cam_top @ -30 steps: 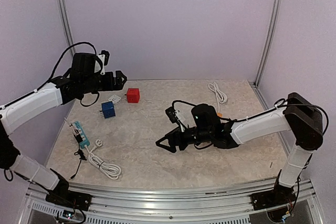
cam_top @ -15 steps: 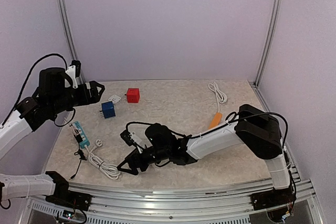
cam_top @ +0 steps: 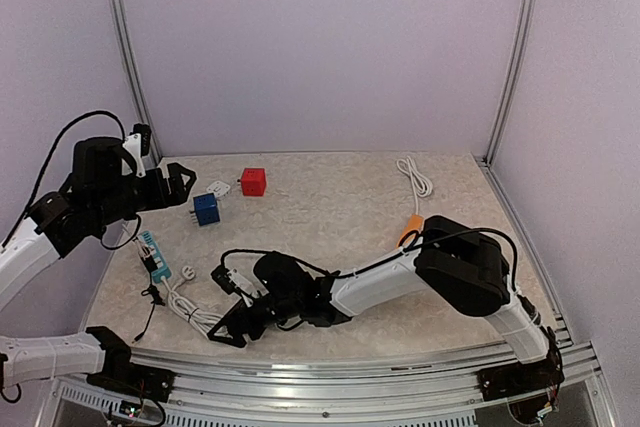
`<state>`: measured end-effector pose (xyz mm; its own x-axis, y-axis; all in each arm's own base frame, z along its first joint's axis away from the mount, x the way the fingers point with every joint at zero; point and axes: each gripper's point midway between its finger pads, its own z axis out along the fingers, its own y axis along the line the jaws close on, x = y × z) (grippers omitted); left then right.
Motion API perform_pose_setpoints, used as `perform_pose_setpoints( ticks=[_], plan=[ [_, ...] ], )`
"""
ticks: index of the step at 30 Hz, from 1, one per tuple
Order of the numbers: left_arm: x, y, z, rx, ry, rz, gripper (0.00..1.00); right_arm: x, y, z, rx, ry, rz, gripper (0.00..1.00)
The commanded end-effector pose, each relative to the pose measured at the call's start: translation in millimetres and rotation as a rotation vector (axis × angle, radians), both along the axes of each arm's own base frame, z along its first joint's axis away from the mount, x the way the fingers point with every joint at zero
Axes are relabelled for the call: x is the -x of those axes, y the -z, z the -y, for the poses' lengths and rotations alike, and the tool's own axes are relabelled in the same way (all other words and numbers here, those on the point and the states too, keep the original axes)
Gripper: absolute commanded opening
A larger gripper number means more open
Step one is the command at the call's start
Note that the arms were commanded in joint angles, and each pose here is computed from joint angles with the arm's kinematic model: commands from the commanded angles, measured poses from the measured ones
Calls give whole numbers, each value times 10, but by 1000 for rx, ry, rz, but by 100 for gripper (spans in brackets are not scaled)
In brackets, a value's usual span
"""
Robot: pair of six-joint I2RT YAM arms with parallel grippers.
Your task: Pull the plug off the socket
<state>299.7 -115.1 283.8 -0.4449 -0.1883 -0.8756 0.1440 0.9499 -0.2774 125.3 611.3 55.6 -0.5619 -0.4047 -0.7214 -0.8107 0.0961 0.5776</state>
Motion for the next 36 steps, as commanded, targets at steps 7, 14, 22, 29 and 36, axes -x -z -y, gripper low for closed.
perform_pose_setpoints(
  ticks=[7,14,22,29,36],
  plan=[
    [38,50,-42,4,-10,-4,99,-137,208,-71,47,53,19,43],
    [-26,123,44,7,11,-10,99,-465,135,351,57,149,23,18],
    [-119,187,160,4,37,-21,99,-781,145,1077,105,265,33,0],
    [-164,203,261,3,65,-23,99,-992,193,1668,174,356,49,0],
    [-198,235,337,-2,87,-25,99,-1102,332,2230,268,454,61,0]
  ],
)
